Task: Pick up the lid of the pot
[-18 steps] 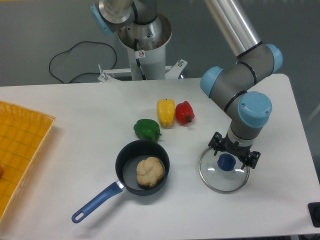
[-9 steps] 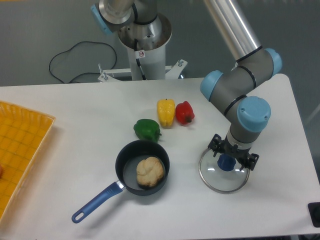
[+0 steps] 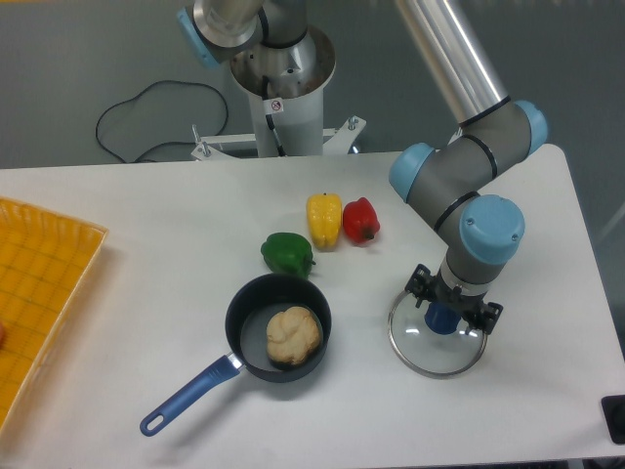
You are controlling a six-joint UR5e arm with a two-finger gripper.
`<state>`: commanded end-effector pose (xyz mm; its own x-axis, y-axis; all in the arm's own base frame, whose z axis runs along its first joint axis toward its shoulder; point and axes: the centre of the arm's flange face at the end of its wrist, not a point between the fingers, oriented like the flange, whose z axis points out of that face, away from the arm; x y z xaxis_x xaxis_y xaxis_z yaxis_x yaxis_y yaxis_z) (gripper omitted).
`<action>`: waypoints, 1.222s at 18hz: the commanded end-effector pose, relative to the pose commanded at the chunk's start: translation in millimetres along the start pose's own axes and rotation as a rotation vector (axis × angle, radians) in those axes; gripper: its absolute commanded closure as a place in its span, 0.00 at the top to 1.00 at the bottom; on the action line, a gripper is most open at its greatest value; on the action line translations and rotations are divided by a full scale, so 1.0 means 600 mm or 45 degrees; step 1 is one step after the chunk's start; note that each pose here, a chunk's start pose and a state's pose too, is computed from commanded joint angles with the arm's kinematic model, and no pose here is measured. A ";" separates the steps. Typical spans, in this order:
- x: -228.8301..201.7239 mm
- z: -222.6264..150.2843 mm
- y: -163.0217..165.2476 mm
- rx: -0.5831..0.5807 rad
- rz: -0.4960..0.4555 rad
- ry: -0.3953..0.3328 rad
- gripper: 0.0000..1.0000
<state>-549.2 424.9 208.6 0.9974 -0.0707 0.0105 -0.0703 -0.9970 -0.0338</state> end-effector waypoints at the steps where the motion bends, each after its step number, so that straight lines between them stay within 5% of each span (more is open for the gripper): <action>1: 0.000 0.000 0.000 0.000 -0.002 0.000 0.85; 15: 0.001 0.000 0.002 -0.027 0.035 -0.006 0.52; 22: 0.005 -0.030 0.005 -0.022 0.045 -0.023 0.46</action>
<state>-546.4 421.0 226.3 0.9944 -0.1057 -0.0086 -0.1058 -0.9943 -0.0163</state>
